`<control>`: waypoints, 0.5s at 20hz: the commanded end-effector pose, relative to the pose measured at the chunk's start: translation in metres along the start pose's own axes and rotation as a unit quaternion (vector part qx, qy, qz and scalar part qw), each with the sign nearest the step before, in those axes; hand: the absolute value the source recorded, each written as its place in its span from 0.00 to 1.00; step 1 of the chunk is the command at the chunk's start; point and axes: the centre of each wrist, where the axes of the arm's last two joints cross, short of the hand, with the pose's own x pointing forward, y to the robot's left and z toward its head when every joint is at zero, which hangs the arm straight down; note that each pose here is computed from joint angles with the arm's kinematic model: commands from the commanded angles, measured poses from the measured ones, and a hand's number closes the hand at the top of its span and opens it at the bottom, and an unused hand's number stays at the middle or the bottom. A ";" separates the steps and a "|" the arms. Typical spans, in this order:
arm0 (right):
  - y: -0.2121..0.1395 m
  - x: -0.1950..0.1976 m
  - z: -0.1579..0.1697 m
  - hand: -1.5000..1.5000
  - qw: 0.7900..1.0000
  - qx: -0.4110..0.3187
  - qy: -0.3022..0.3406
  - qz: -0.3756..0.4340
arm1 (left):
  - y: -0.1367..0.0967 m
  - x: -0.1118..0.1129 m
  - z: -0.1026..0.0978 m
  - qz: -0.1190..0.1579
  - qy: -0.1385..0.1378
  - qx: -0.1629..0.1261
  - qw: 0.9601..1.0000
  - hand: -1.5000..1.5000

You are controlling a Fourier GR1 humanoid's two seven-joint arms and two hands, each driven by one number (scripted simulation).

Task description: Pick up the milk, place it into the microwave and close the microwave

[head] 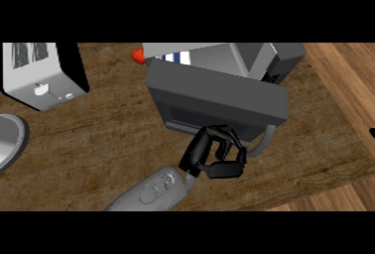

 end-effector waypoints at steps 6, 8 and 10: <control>-0.012 0.016 -0.018 0.00 0.999 0.037 -0.003 -0.002 | 0.017 0.020 -0.041 0.024 -0.015 0.060 0.998 1.00; -0.014 0.018 -0.021 0.00 0.999 0.041 -0.012 -0.006 | 0.022 0.021 -0.048 0.027 -0.011 0.069 0.997 1.00; -0.019 0.026 -0.029 0.00 0.999 0.048 -0.017 0.004 | 0.026 0.024 -0.054 0.028 -0.011 0.079 0.996 1.00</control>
